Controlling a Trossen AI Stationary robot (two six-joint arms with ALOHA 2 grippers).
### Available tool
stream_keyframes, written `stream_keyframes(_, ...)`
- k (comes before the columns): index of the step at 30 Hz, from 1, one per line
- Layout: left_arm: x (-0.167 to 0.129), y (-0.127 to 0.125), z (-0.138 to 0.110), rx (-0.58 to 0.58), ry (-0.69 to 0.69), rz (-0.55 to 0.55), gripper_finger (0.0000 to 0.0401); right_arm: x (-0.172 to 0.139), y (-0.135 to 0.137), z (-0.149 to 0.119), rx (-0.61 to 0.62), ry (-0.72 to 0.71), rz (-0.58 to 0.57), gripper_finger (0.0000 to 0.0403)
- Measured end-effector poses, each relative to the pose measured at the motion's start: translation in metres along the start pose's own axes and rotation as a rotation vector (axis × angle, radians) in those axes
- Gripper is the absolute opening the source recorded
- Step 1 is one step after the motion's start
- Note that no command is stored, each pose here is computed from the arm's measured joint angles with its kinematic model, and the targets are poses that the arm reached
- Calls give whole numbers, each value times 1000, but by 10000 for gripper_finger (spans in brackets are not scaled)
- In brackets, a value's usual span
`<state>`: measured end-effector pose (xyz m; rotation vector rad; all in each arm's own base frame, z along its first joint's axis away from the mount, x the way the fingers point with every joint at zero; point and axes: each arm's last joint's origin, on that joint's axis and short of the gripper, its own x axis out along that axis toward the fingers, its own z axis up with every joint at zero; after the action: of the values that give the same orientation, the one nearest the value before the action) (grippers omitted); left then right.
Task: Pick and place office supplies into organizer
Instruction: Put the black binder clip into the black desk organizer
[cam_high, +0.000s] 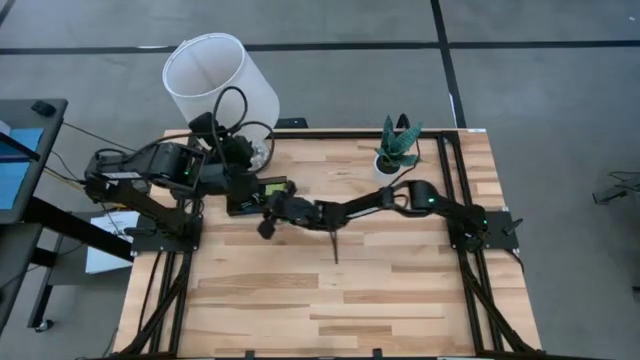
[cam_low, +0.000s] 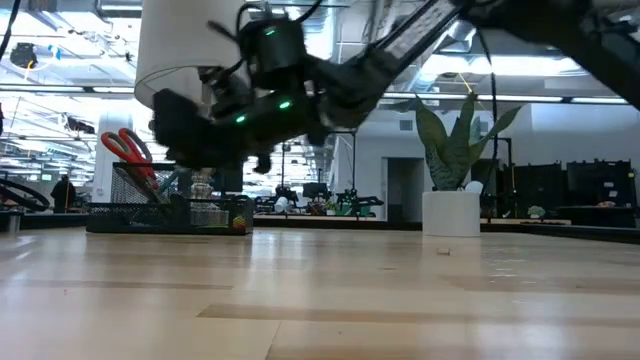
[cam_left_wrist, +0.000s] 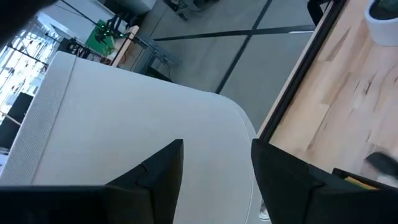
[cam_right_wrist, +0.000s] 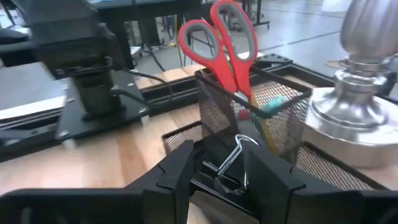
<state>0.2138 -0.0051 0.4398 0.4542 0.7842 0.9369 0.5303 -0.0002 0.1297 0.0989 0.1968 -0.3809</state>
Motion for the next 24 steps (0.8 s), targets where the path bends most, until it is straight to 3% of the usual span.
stream_keyframes(8, 0, 0, -5, 39, 31, -21, 182, 41, -2, 12, 21, 13, 15, 135)
stream_keyframes(16, 0, 1, -6, 37, 38, -16, 182, 46, -7, 13, 3, 86, 31, 132)
stream_keyframes(24, 0, 1, -6, 35, 38, -16, 182, 46, -8, 13, 4, 85, 28, 193)
